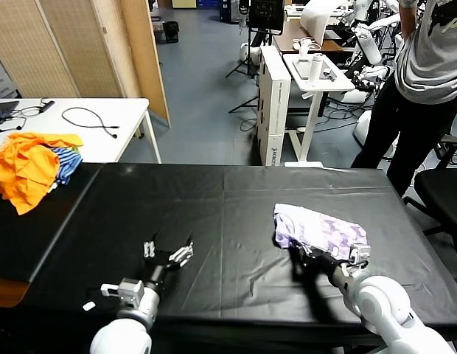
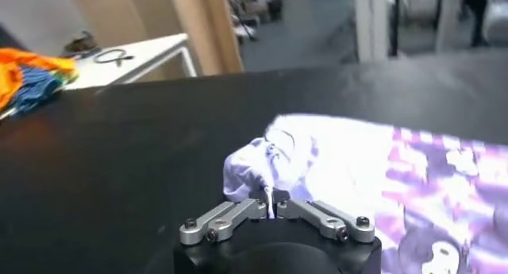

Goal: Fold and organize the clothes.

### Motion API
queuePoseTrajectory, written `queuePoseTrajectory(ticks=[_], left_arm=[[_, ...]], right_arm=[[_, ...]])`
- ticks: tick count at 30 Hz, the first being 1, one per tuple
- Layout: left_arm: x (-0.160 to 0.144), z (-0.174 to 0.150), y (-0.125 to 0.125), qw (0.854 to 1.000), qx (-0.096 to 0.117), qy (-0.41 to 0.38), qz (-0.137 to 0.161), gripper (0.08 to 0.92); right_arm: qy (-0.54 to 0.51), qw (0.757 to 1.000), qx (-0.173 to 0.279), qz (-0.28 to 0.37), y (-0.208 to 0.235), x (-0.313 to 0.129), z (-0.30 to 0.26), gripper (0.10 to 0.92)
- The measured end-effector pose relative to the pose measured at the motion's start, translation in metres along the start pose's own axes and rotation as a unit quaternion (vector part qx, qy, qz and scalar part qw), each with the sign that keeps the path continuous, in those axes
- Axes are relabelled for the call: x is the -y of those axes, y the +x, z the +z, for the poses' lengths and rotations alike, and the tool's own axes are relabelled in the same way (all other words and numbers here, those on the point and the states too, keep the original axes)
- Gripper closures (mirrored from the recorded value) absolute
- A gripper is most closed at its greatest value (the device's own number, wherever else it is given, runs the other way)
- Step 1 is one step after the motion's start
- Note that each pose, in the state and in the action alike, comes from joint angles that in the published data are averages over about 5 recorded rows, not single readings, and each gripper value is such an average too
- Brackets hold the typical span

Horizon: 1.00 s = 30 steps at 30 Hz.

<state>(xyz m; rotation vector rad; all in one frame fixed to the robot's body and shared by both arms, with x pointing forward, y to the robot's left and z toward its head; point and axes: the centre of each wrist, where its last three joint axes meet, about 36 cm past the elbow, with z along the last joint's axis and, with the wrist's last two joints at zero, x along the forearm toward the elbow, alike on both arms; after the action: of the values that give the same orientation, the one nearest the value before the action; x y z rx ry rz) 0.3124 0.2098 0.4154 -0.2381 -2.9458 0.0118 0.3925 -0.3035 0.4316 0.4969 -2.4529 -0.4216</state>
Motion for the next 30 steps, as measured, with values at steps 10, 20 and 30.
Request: queuePoseTrajectory(ticks=[10, 20, 30], left_arm=[[-0.002, 0.001, -0.001, 1.0, 0.0, 0.0, -0.002, 0.092], [-0.007, 0.001, 0.001, 1.0, -0.001, -0.003, -0.006, 0.092], [-0.01, -0.002, 0.001, 1.0, -0.001, -0.006, -0.002, 0.092]], right_arm=[[0.086, 0.995, -0.017, -0.054, 0.011, -0.012, -0.008, 0.316], [0.179, 0.98, 0.08, 0.015, 0.039, -0.021, -0.016, 0.116], [0.035, 0.987, 0.089, 0.127, 0.066, 0.007, 0.007, 0.115]])
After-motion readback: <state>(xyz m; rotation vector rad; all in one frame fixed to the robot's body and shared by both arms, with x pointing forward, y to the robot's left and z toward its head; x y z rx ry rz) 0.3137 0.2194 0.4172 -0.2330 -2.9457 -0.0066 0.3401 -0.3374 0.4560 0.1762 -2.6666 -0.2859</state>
